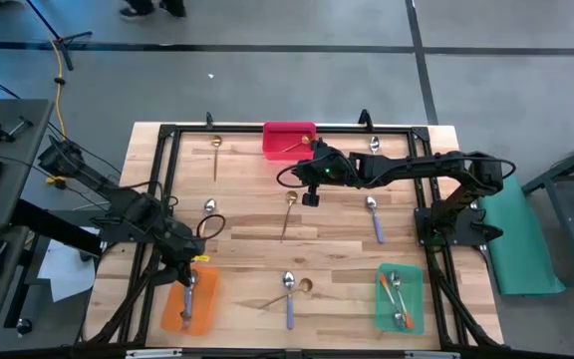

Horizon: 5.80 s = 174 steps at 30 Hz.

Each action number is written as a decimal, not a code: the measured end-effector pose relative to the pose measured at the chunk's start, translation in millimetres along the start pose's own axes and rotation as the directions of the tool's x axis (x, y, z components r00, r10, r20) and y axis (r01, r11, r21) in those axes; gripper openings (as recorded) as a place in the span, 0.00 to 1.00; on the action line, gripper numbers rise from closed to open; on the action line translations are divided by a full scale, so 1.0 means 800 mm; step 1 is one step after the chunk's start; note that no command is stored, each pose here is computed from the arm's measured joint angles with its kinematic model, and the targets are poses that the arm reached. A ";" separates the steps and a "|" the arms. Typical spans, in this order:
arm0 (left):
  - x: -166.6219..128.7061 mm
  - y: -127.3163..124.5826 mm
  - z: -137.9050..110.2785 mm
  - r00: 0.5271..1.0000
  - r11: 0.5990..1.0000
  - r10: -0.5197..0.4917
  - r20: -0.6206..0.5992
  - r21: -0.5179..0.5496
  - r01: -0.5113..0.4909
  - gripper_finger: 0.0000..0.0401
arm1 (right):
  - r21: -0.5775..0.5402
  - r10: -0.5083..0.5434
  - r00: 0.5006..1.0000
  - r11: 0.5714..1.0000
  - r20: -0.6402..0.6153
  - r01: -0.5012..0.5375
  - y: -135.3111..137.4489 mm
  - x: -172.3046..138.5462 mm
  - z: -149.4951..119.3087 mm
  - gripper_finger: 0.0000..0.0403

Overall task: Sort silverware by color (type)
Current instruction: Put the purple spoon into the orange bin, then put the gold spoon into the red bin

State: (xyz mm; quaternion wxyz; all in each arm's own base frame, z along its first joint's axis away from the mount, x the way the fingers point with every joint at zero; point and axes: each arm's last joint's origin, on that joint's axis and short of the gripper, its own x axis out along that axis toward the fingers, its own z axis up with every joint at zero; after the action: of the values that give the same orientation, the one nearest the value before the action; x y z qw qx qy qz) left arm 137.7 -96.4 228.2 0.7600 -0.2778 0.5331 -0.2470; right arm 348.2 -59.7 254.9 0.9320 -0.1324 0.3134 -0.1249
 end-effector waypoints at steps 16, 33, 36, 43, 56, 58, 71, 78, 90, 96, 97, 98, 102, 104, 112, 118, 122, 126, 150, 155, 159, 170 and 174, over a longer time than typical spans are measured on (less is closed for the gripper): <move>-0.002 -0.002 0.001 1.000 0.997 -0.014 0.006 -0.072 0.015 0.23 | -0.006 0.000 1.000 1.000 -0.012 0.000 0.000 0.000 -0.001 0.00; -0.030 -0.019 0.019 0.975 0.970 -0.017 0.224 0.239 -0.038 0.10 | -0.050 0.026 0.999 0.998 -0.019 -0.027 0.001 0.000 -0.003 0.00; -0.036 -0.017 0.030 0.955 0.936 -0.038 0.293 0.344 -0.069 0.02 | -0.053 0.087 0.996 0.995 0.034 -0.085 0.002 0.000 0.002 0.00; -0.037 0.011 0.049 0.909 0.865 -0.121 0.399 0.492 -0.101 0.01 | -0.068 0.153 0.966 0.988 0.211 -0.142 0.008 0.012 -0.003 0.00; -0.041 0.099 0.078 0.637 0.811 0.050 0.769 0.341 -0.475 0.00 | 0.112 0.083 0.879 0.982 0.470 -0.153 0.023 0.014 -0.074 0.00; -0.043 0.112 0.082 0.598 0.811 0.115 0.793 0.273 -0.518 0.00 | 0.126 0.060 0.884 0.983 0.463 -0.132 0.023 0.014 -0.074 0.00; -0.047 0.154 0.107 0.403 0.748 0.234 0.885 0.101 -0.656 0.00 | 0.203 -0.061 0.905 0.979 0.420 -0.029 0.023 0.015 -0.075 0.00; -0.036 0.180 0.095 0.365 0.737 0.248 0.898 0.070 -0.672 0.00 | 0.251 -0.067 0.906 0.967 0.417 -0.045 0.023 0.015 -0.075 0.00; -0.025 0.200 0.066 0.317 0.701 0.371 0.873 -0.040 -0.712 0.00 | 0.275 -0.062 0.906 0.960 0.419 -0.062 0.024 0.014 -0.074 0.00; -0.023 0.202 0.063 0.324 0.735 0.378 0.868 -0.069 -0.674 0.00 | 0.279 -0.084 0.908 0.959 0.411 -0.038 0.025 0.014 -0.074 0.00; -0.023 0.202 0.063 0.324 0.737 0.378 0.867 -0.070 -0.672 0.00 | 0.275 -0.083 0.908 0.961 0.412 -0.037 0.026 0.014 -0.074 0.00; -0.023 0.202 0.063 0.324 0.738 0.378 0.867 -0.071 -0.671 0.00 | 0.273 -0.081 0.908 0.961 0.412 -0.038 0.027 0.014 -0.074 0.00; -0.024 0.202 0.063 0.307 0.729 0.394 0.866 -0.091 -0.678 0.00 | 0.271 -0.079 0.910 0.962 0.406 -0.038 0.027 0.014 -0.074 0.02; -0.024 0.203 0.063 0.292 0.721 0.409 0.864 -0.109 -0.684 0.00 | 0.270 -0.076 0.914 0.962 0.399 -0.038 0.027 0.014 -0.075 0.06; -0.024 0.203 0.063 0.285 0.716 0.417 0.863 -0.119 -0.687 0.00 | 0.292 -0.073 0.928 0.956 0.364 -0.040 0.029 0.016 -0.079 0.23; -0.024 0.204 0.062 0.288 0.717 0.420 0.861 -0.120 -0.686 0.00 | 0.325 -0.085 0.953 0.946 0.291 -0.015 0.028 0.019 -0.080 0.27; -0.024 0.204 0.062 0.289 0.718 0.421 0.860 -0.120 -0.686 0.00 | 0.348 -0.022 0.991 0.937 0.134 -0.026 0.031 0.015 -0.067 0.27; -0.022 0.205 0.061 0.301 0.717 0.431 0.851 -0.120 -0.687 0.00 | 0.322 0.094 0.990 0.945 -0.105 -0.055 0.054 0.002 -0.052 0.27; -0.018 0.208 0.058 0.334 0.715 0.461 0.823 -0.121 -0.689 0.00 | 0.318 0.505 0.858 0.831 -0.091 -0.455 0.257 -0.048 -0.022 0.51; -0.018 0.209 0.057 0.339 0.715 0.464 0.818 -0.120 -0.689 0.00 | 0.321 0.513 0.851 0.829 -0.115 -0.457 0.272 -0.046 -0.022 0.51; -0.017 0.210 0.057 0.346 0.714 0.470 0.812 -0.120 -0.690 0.00 | 0.263 0.517 0.848 0.840 -0.122 -0.475 0.288 -0.038 -0.009 0.51; -0.013 0.209 0.055 0.365 0.716 0.473 0.802 -0.109 -0.690 0.00 | 0.179 0.488 0.821 0.873 -0.296 -0.454 0.322 0.003 -0.027 0.50; -0.010 0.208 0.054 0.385 0.718 0.476 0.791 -0.097 -0.689 0.00 | 0.214 0.482 0.817 0.875 -0.316 -0.434 0.327 0.011 -0.035 0.50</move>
State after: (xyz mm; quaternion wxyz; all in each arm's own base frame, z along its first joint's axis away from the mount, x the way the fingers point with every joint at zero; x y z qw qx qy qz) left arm 189.5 35.9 131.3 0.9750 -0.0505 0.1817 0.1177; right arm 376.7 177.1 143.3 0.8678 0.0341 0.4921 0.0606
